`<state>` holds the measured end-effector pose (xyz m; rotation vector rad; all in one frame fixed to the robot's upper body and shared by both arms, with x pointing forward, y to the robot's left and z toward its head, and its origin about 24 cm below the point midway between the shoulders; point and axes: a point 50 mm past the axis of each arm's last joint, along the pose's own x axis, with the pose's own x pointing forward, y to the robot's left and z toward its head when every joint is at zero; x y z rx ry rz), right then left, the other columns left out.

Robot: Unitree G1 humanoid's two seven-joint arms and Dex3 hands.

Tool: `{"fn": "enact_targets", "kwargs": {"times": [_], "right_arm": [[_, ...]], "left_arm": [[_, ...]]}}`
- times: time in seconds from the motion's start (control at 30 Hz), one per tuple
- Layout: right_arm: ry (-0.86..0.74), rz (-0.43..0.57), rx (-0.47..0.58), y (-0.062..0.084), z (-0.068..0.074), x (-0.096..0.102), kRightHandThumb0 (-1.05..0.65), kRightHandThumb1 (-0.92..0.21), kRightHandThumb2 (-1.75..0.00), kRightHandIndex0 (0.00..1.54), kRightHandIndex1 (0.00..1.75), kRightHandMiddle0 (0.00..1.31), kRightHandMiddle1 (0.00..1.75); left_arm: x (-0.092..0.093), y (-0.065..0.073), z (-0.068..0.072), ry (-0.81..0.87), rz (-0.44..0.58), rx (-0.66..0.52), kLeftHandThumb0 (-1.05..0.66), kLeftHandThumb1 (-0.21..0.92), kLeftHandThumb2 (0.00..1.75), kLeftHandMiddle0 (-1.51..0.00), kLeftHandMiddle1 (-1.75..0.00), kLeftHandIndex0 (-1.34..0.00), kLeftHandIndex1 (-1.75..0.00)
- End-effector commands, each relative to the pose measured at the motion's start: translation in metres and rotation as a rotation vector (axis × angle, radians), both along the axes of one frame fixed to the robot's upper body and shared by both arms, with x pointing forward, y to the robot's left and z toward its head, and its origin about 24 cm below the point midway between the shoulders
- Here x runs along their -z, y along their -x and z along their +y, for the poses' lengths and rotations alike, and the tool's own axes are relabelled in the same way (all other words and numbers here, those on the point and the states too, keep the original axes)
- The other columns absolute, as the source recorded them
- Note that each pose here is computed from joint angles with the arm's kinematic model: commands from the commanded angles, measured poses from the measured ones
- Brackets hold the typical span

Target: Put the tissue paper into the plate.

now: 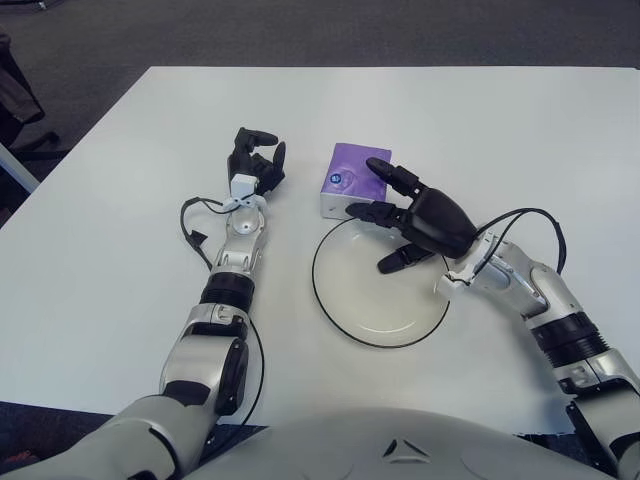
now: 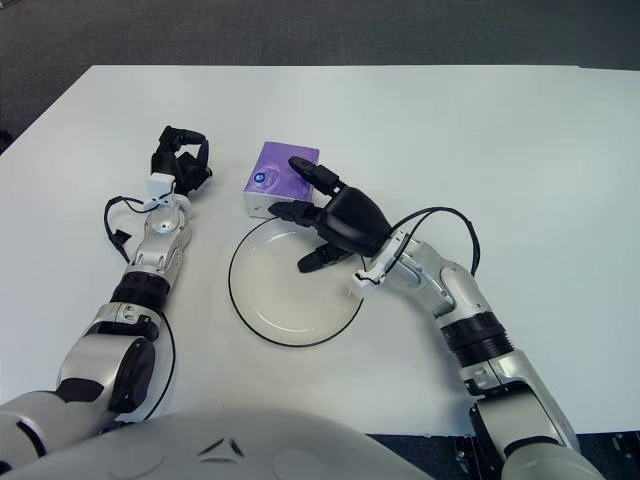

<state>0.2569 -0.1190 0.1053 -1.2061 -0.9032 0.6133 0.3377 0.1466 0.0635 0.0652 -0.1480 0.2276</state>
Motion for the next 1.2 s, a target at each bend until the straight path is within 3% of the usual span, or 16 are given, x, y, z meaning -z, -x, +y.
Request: {"fn": "enact_targets", "kwargs": {"times": [0.0,0.57,1.17], "right_arm": [[0.004,-0.016,0.037,-0.006,-0.005,-0.004,-0.42,-0.92,-0.47,0.68,0.0,0.57,0.01],[0.063,-0.013,0.118,-0.026,-0.014,-0.001,-0.42,-0.92,-0.5,0.66,0.0,0.56,0.0],[0.079,0.004,0.145,-0.029,-0.016,0.001,-0.42,-0.92,-0.52,0.63,0.0,0.55,0.0]], "left_arm": [[0.042,0.021,0.004,-0.017,0.151,-0.014,-0.36,0.85,0.48,-0.79,-1.75,-0.39,-1.59],[0.044,0.022,0.005,-0.023,0.157,-0.014,-0.36,0.84,0.48,-0.79,-1.75,-0.4,-1.58],[0.043,0.023,0.004,-0.025,0.158,-0.014,-0.37,0.84,0.49,-0.79,-1.75,-0.4,-1.58]]}}
